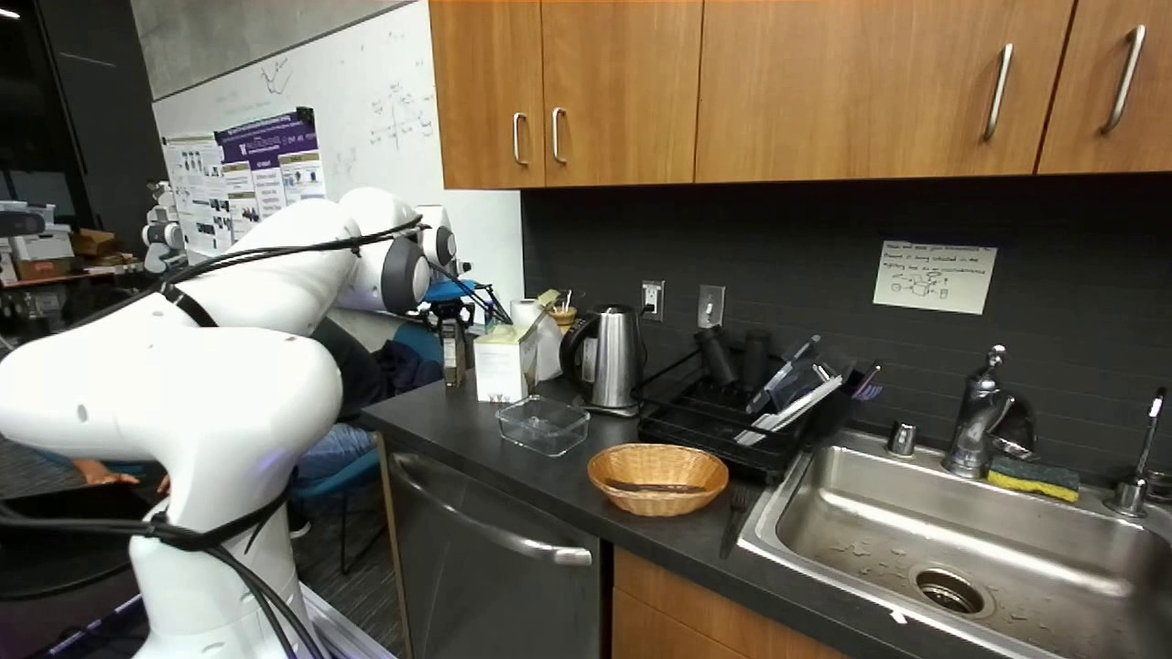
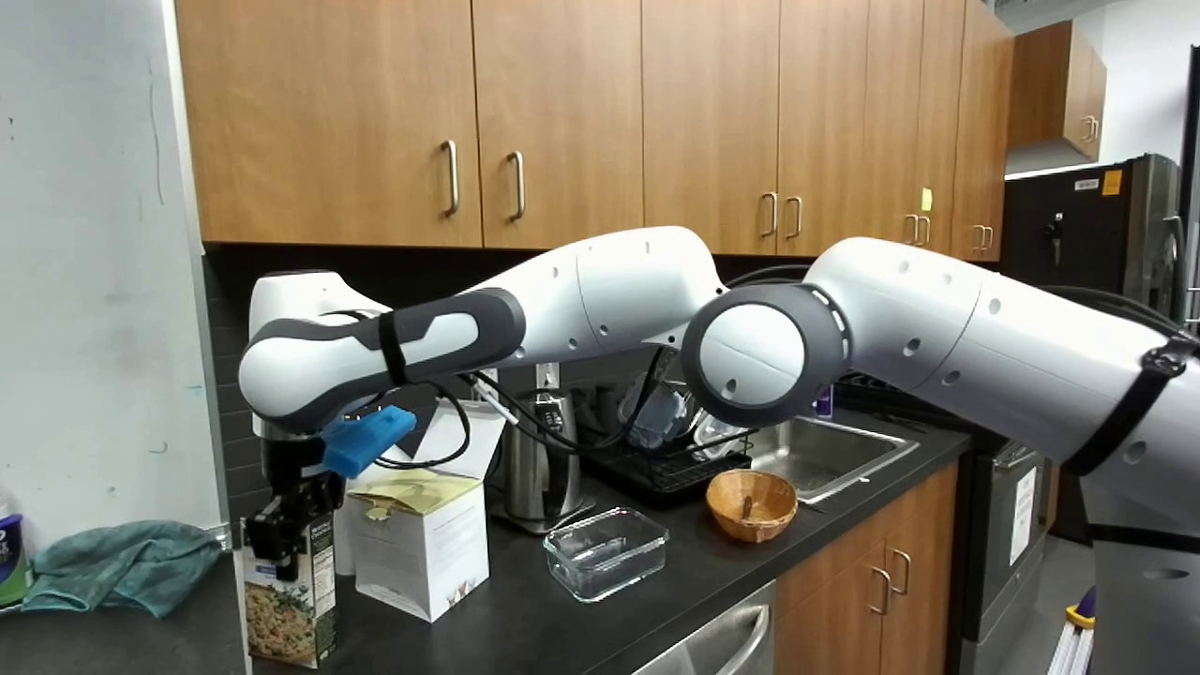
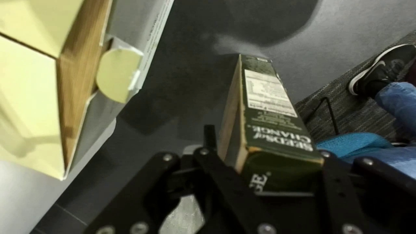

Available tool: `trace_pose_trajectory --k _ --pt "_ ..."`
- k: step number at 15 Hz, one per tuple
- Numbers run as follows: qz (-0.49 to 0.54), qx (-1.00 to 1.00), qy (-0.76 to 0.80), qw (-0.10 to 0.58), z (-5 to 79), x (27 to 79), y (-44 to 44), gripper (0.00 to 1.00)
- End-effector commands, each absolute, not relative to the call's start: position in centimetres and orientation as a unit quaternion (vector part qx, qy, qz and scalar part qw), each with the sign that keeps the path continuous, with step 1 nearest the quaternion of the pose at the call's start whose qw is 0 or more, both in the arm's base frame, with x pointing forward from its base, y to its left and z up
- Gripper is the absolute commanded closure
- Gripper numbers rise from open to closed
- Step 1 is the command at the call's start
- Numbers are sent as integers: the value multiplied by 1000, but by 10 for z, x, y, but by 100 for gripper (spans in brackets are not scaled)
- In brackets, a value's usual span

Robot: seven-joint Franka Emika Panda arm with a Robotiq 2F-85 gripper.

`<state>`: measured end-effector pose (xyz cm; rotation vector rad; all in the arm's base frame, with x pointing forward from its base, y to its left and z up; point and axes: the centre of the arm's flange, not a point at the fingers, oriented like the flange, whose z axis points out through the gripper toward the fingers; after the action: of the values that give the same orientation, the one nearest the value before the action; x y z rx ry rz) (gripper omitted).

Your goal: Move the cereal box to the right.

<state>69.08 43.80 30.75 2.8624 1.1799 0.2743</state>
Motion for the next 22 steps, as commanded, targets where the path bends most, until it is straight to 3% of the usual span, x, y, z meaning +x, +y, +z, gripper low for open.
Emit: trace_pose_trajectory --k 1,2,6,22 --pt "91 917 387 24 316 717 453 74" --pt "92 917 387 24 317 717 453 82" --pt "93 917 387 19 322 714 452 86" --pt "65 916 397 0 341 688 445 88"
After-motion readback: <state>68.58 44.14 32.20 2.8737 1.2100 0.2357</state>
